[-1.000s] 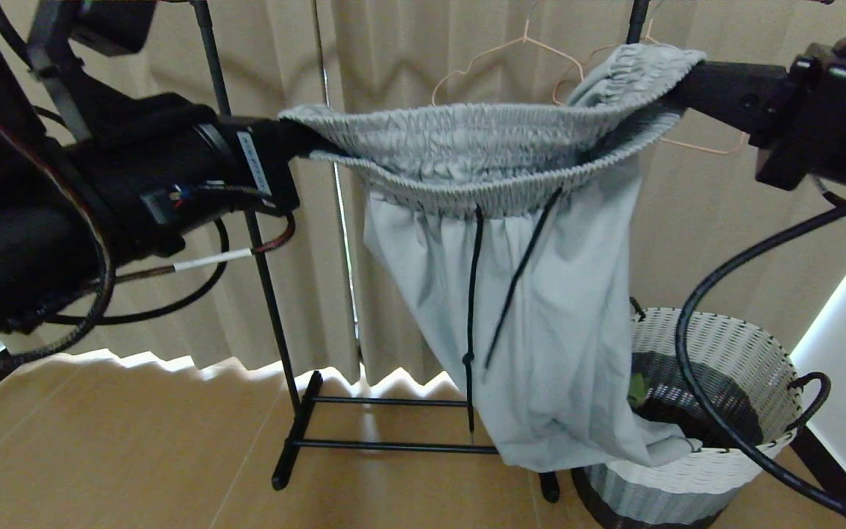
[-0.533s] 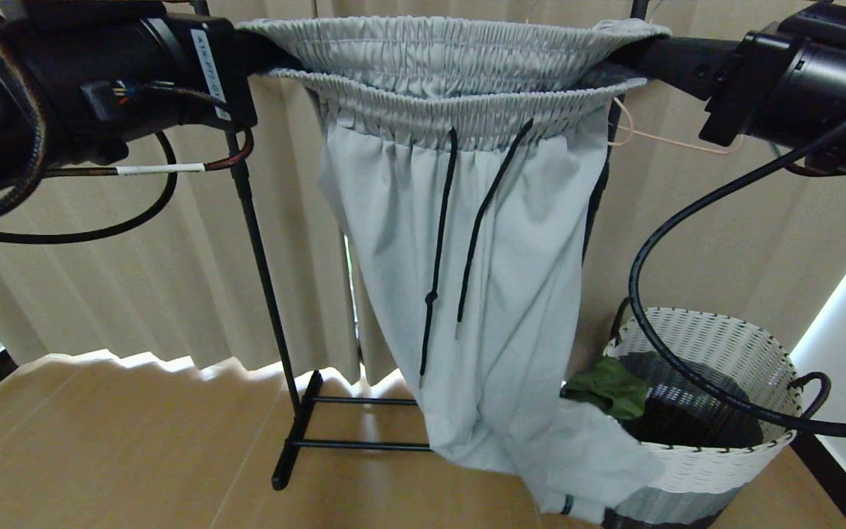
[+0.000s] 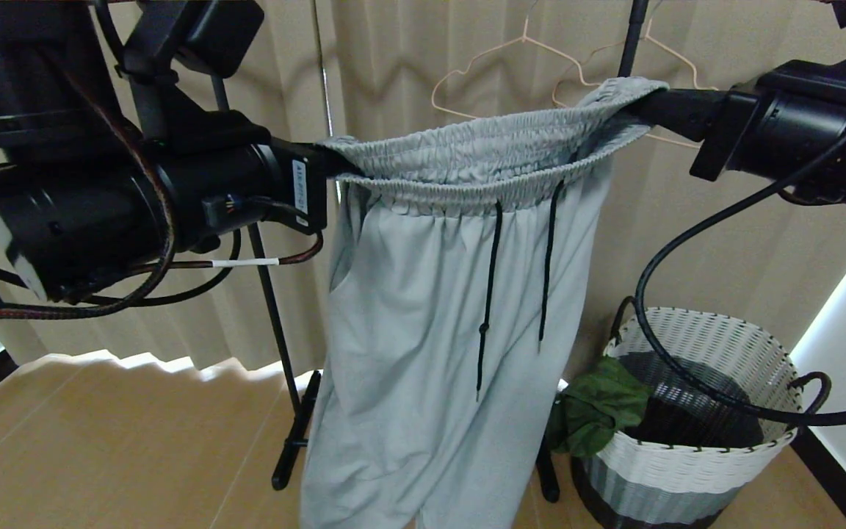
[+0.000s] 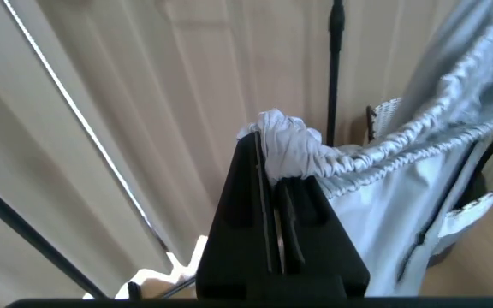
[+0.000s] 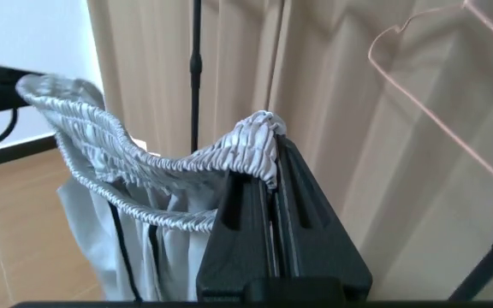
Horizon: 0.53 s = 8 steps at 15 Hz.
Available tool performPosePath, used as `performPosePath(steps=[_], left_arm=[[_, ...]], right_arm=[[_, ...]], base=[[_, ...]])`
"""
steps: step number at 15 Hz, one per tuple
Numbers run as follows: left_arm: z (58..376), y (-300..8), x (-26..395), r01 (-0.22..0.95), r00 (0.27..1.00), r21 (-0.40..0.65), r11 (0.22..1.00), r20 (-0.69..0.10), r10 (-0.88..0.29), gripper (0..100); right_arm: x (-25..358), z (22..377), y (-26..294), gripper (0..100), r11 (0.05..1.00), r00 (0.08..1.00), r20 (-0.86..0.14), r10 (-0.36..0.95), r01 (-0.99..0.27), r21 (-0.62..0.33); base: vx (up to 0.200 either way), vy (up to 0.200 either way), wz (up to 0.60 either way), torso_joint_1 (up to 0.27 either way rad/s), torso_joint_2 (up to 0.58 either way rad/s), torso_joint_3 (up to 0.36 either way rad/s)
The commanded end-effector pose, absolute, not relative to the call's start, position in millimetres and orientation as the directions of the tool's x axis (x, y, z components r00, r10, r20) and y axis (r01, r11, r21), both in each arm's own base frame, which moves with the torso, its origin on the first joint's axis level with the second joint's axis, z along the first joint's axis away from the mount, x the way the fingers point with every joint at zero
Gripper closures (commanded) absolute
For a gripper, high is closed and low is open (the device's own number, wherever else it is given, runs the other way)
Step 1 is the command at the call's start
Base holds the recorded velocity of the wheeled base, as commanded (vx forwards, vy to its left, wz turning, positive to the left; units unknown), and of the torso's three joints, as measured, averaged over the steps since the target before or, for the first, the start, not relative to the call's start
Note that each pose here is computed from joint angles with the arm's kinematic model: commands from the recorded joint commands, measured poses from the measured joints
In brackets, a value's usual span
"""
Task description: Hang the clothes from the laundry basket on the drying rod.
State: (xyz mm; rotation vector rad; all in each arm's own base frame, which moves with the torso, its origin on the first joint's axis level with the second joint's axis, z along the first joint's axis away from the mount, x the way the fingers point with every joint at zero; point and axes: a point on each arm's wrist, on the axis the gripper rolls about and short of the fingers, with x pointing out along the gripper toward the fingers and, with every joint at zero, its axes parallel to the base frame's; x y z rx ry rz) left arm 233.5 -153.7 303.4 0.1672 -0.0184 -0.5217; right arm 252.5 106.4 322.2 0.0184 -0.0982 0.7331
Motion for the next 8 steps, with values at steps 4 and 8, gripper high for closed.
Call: performPosePath(steps=[4, 8], left_arm=[[324, -157, 241, 0.471, 0.874, 0.175, 0.864, 0.04, -0.484, 100], [324, -161, 255, 0.46, 0.882, 0.177, 0.87, 0.023, -0.471, 100]], right_arm=[[253, 313, 102, 100, 0.757, 0.755, 0.065, 0.652, -0.653, -0.009], [251, 315, 76, 100, 0.817, 0.815, 0.063, 0.577, -0.577, -0.011]], base=[[0.0, 0.0, 0.0, 0.0, 0.0, 0.0], [0.0, 0.0, 0.0, 0.0, 0.0, 0.0]])
